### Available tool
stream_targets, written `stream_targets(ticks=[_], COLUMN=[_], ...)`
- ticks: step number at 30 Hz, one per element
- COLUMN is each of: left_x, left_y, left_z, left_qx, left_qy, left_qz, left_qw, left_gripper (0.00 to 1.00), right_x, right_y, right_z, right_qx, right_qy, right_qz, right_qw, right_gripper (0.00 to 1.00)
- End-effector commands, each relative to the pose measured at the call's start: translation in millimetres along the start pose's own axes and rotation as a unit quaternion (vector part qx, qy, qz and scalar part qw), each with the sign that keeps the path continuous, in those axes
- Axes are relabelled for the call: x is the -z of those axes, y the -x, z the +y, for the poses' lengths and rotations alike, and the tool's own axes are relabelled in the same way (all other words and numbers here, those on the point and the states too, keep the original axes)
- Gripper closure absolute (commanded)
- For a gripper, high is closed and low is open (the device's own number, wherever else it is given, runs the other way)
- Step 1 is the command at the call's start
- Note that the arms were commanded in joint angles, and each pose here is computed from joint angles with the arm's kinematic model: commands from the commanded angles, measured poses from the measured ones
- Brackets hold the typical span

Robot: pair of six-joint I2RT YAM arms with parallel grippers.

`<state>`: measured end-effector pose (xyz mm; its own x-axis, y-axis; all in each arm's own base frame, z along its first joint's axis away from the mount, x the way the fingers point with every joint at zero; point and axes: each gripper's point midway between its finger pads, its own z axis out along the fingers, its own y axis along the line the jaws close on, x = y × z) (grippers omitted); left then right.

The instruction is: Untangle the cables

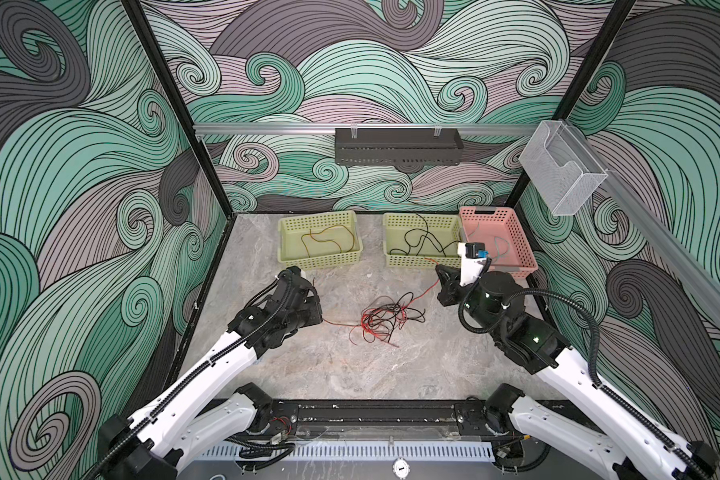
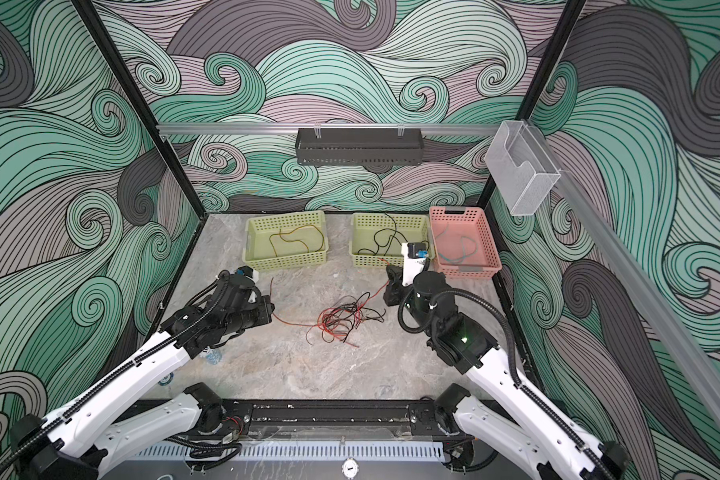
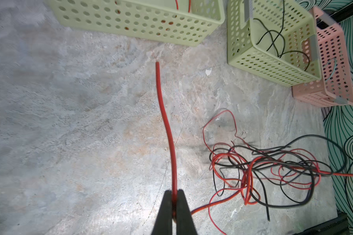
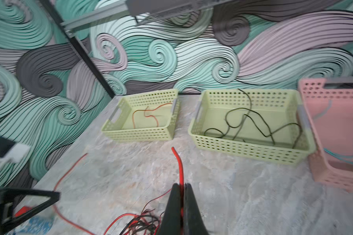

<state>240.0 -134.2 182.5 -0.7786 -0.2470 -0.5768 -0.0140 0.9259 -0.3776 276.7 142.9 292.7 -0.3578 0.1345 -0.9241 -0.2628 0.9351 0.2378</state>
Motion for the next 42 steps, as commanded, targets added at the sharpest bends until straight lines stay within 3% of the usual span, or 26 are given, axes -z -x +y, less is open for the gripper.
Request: stream_targets(ticks=[1, 4, 9, 11, 12, 17, 21, 28, 34, 39, 40, 42], left_x=[37.6, 58.9, 87.5, 92.0, 93.1, 88.9, 89.1, 111.4, 131.2, 130.5, 129.6, 129.1], left_y=[32.7, 45.5, 64.4, 69.5, 72.1, 81.3, 90.5, 116.5, 128.4, 126.6, 126.3, 125.7], left_z=[4.7, 13.6, 7.9, -7.1, -14.6, -68.4, -104.8, -143.0, -160.0, -162.8, -162.9, -162.5], left_qx=[-0.024, -0.025, -0.022, -0.029, -0.032, -0.079, -0.088, -0.100, -0.093, -0.089, -0.087, -0.085], left_qy=[0.022, 0.038, 0.020, -0.011, -0.024, -0.120, -0.180, -0.233, -0.269, -0.278, -0.279, -0.279], left_qz=[-0.071, -0.109, -0.154, -0.152, -0.149, -0.114, -0.088, -0.094, -0.106, -0.102, -0.102, -0.101], left_qw=[0.997, 0.993, 0.988, 0.988, 0.988, 0.983, 0.976, 0.963, 0.953, 0.951, 0.951, 0.951], left_gripper=[1.00, 1.00, 1.00, 1.00, 1.00, 1.00, 1.00, 1.00, 1.00, 1.00, 1.00, 1.00], right_x=[4.1, 9.2, -6.4, -15.7, -20.0, -32.2, -37.3, -42.9, -46.4, -63.3, -70.6, -80.1], right_y=[-17.6, -24.5, -60.2, -75.3, -81.0, -88.2, -94.2, -111.3, -112.3, -128.9, -133.4, -141.5], right_z=[-43.4, -68.2, -86.2, -80.0, -75.1, -30.5, 16.1, 115.6, 151.2, 164.4, 163.2, 162.1], right_qx=[-0.048, -0.080, -0.104, -0.101, -0.101, -0.111, -0.075, -0.042, -0.028, -0.004, -0.002, -0.002], right_qy=[-0.074, -0.108, -0.122, -0.103, -0.090, 0.023, 0.086, 0.243, 0.324, 0.345, 0.335, 0.325], right_qz=[0.005, -0.005, 0.045, 0.078, 0.094, 0.119, 0.130, 0.147, 0.125, 0.147, 0.155, 0.164], right_qw=[0.996, 0.991, 0.986, 0.986, 0.986, 0.986, 0.985, 0.958, 0.937, 0.927, 0.929, 0.932], right_gripper=[1.00, 1.00, 0.97, 0.65, 0.57, 0.50, 0.48, 0.36, 0.25, 0.24, 0.31, 0.62])
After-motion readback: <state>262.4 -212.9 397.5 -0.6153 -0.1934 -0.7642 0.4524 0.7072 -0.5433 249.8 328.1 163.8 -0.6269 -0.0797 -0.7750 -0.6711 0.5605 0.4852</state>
